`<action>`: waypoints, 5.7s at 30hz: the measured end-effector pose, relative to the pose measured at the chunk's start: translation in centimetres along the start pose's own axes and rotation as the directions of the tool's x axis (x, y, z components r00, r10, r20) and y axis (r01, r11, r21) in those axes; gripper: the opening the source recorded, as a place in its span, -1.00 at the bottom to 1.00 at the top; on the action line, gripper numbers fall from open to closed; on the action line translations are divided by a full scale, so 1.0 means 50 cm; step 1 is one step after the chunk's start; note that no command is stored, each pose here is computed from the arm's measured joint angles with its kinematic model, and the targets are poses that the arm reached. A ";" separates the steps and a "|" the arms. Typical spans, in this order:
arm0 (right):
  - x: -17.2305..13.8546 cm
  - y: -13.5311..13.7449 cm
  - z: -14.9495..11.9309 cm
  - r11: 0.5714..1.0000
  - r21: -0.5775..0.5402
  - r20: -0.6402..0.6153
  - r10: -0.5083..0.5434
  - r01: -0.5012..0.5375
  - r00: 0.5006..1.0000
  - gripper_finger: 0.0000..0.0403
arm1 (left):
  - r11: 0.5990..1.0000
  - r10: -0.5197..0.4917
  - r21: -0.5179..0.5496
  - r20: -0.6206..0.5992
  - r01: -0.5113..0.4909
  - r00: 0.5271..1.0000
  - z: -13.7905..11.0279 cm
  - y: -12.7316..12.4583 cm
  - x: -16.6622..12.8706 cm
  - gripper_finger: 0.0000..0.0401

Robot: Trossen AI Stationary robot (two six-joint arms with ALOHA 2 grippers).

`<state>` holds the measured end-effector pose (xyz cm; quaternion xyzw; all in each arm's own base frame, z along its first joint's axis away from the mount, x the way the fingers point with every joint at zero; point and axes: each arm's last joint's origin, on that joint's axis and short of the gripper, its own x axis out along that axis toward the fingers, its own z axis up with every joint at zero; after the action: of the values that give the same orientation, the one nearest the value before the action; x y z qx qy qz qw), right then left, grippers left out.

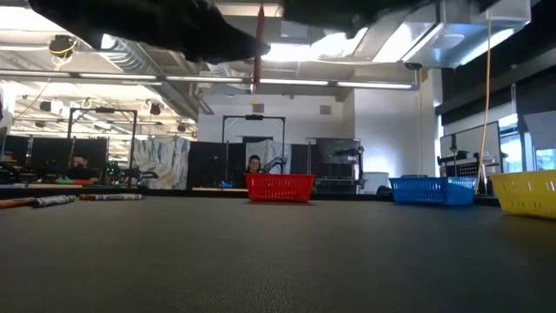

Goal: Sort crayons
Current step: Put the orange crayon into the red bin, then put the green crayon into the yellow bin

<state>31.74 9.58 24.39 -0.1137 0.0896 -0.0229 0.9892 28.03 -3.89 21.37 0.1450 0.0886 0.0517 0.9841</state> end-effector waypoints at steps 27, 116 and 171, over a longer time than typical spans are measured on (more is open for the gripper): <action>-0.104 0.075 0.004 0.997 0.083 -0.207 0.022 -0.005 0.978 -0.37 | 0.907 0.340 -0.161 -0.264 -0.389 0.903 -0.160 0.419 0.078 -0.91; -0.249 0.319 -0.161 0.607 0.413 -0.894 0.411 0.679 0.177 -0.37 | 0.998 -0.063 0.002 0.005 0.063 0.998 0.040 0.025 0.062 -0.43; -0.221 0.287 -0.149 0.904 0.281 -0.931 0.175 0.324 0.319 -0.98 | 0.997 -0.074 -0.022 0.011 0.074 0.997 0.042 0.018 0.061 -0.43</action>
<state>19.87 22.62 15.88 0.1321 0.6353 -0.1501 0.7460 31.33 -3.23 23.13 0.1310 0.0884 0.0156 0.9873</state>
